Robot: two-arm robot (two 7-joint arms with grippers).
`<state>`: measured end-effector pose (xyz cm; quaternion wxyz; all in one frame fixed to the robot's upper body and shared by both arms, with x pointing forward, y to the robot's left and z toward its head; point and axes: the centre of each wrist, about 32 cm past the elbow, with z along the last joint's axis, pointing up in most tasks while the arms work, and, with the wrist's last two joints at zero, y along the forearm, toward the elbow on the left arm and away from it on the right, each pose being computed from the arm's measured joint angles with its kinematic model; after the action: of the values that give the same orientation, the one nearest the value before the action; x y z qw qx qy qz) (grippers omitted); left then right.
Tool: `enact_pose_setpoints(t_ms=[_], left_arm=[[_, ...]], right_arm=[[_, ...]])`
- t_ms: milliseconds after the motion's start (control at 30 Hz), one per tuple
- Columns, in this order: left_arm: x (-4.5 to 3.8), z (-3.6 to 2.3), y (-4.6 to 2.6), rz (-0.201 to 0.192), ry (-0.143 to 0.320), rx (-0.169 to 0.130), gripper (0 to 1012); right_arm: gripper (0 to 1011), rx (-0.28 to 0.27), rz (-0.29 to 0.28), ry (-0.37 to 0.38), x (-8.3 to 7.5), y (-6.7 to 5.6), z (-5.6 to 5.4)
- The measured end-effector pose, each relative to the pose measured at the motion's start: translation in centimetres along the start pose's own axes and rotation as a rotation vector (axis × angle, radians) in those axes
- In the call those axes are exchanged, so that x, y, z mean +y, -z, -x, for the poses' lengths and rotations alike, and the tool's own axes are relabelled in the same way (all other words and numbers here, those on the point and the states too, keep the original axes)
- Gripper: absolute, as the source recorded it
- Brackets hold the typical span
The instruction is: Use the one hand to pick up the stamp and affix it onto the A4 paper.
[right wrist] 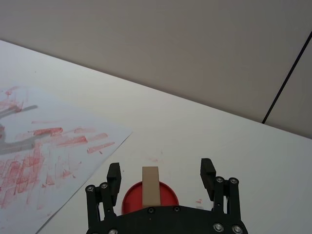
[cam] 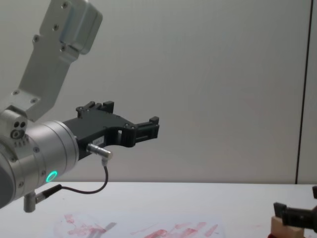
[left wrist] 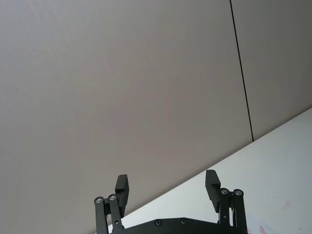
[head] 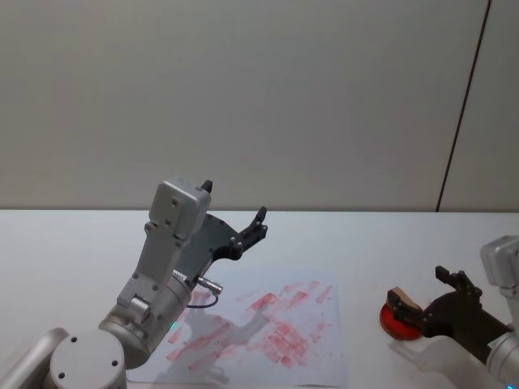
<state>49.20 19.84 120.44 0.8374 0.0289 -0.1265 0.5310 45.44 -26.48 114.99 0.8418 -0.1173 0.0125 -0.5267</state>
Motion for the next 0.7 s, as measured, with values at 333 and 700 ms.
enact_pose_setpoints(t_ms=[333,700], left_arm=[[0.00,0.00,0.00,0.000,0.000,0.000,1003],[0.00,0.00,0.00,0.000,0.000,0.000,1003]], right_arm=[[1001,0.002,0.029,0.000,0.2,0.8,0.2],[922,0.006,0.057,-0.009,0.6,1.5,0.3]])
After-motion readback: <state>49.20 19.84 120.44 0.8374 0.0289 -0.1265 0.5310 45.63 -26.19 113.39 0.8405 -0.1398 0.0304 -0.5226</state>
